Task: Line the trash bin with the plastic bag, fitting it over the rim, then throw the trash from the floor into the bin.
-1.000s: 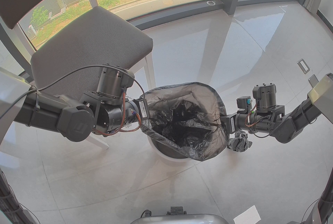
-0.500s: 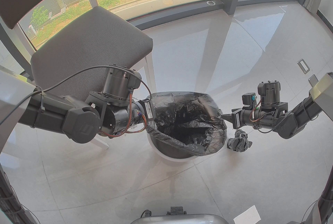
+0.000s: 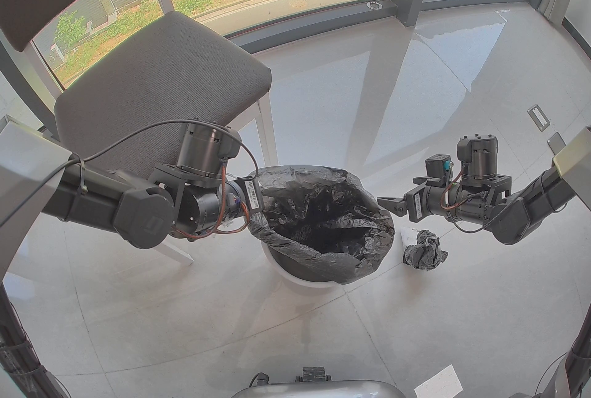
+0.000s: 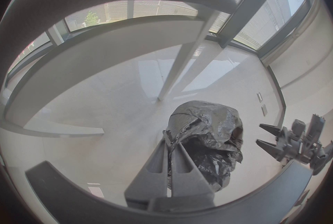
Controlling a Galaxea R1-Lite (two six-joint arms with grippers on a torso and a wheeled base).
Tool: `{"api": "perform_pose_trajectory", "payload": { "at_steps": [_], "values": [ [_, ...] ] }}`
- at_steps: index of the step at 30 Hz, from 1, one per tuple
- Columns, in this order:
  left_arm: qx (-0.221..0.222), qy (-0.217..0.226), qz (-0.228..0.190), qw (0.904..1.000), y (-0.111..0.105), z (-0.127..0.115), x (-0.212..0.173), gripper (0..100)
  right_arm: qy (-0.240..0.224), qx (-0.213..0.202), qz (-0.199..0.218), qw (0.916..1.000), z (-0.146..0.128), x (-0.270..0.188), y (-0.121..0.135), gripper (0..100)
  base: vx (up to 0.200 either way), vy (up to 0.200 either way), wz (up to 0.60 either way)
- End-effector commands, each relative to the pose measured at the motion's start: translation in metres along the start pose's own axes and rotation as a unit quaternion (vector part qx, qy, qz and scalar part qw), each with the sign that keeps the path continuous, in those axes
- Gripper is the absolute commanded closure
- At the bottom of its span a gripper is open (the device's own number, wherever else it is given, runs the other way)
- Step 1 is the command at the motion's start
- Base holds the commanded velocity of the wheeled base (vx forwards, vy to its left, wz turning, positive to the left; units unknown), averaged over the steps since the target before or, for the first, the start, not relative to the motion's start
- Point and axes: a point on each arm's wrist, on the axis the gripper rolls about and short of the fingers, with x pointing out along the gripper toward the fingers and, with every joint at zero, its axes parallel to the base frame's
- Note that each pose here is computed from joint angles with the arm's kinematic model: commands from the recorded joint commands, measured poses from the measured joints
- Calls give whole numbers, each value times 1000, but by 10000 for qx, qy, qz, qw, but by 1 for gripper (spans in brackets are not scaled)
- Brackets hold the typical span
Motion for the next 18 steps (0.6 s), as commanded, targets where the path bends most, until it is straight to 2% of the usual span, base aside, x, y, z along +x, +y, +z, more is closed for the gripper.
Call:
{"api": "perform_pose_trajectory", "payload": {
  "at_steps": [1,13,18],
  "values": [
    [-94,32,231,9997,15,2,13,100,-113,-108,168,9997,8,-5,15,0,0,0,0],
    [-135,149,396,9990,23,-6,15,100,-50,-197,442,9988,2,-5,38,0,0,0,0],
    [-146,-25,85,9999,-1,2,14,100,-103,-224,479,9985,5,-12,42,0,0,0,0]
  ]
}}
